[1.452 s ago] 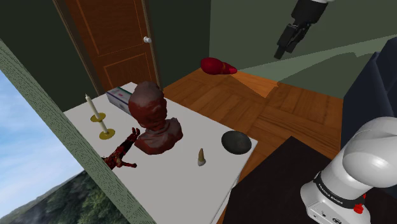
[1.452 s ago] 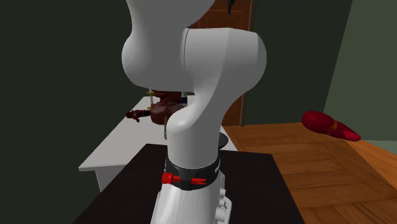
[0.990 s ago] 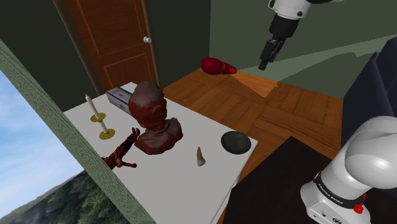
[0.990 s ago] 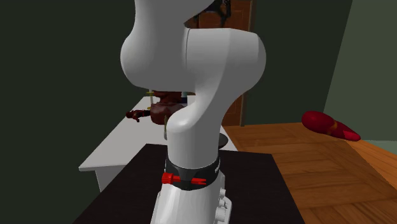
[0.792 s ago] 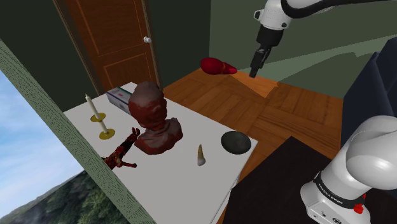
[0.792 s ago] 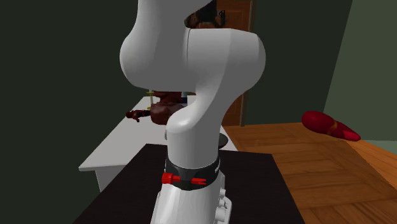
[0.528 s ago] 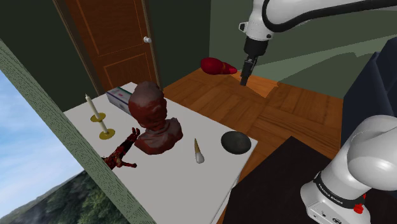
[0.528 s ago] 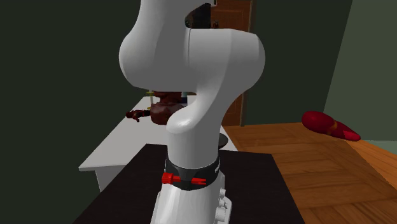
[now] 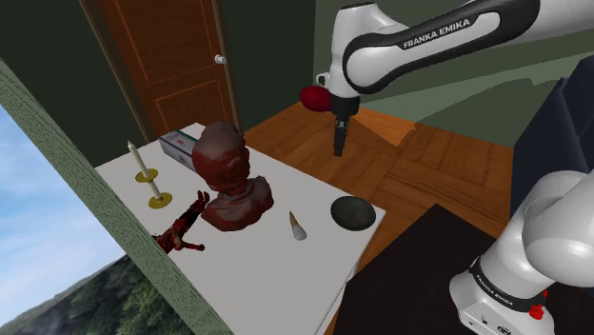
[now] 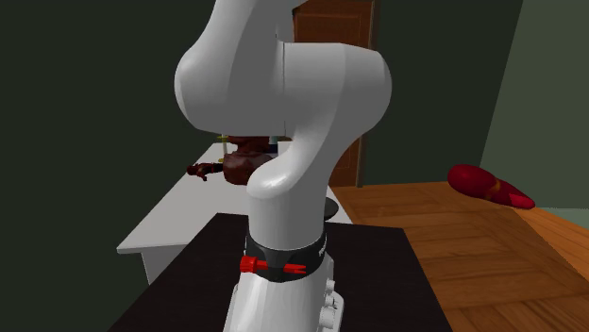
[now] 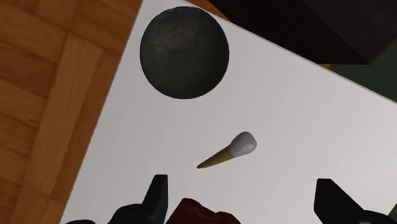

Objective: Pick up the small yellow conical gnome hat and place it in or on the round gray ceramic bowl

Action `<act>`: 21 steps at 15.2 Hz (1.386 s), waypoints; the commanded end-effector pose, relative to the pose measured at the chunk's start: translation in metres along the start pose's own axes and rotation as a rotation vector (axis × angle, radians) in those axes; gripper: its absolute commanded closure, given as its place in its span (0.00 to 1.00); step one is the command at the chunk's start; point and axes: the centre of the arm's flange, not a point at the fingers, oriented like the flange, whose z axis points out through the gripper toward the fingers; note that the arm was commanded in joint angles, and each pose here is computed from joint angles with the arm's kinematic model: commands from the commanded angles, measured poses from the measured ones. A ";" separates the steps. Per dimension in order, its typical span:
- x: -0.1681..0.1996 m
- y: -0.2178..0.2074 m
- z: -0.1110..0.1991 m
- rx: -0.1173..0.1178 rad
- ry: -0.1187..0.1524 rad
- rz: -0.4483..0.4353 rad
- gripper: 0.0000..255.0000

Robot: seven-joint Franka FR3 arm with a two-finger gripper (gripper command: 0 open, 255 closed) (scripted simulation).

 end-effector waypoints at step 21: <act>0.118 -0.109 0.235 0.023 -0.198 -0.582 0.00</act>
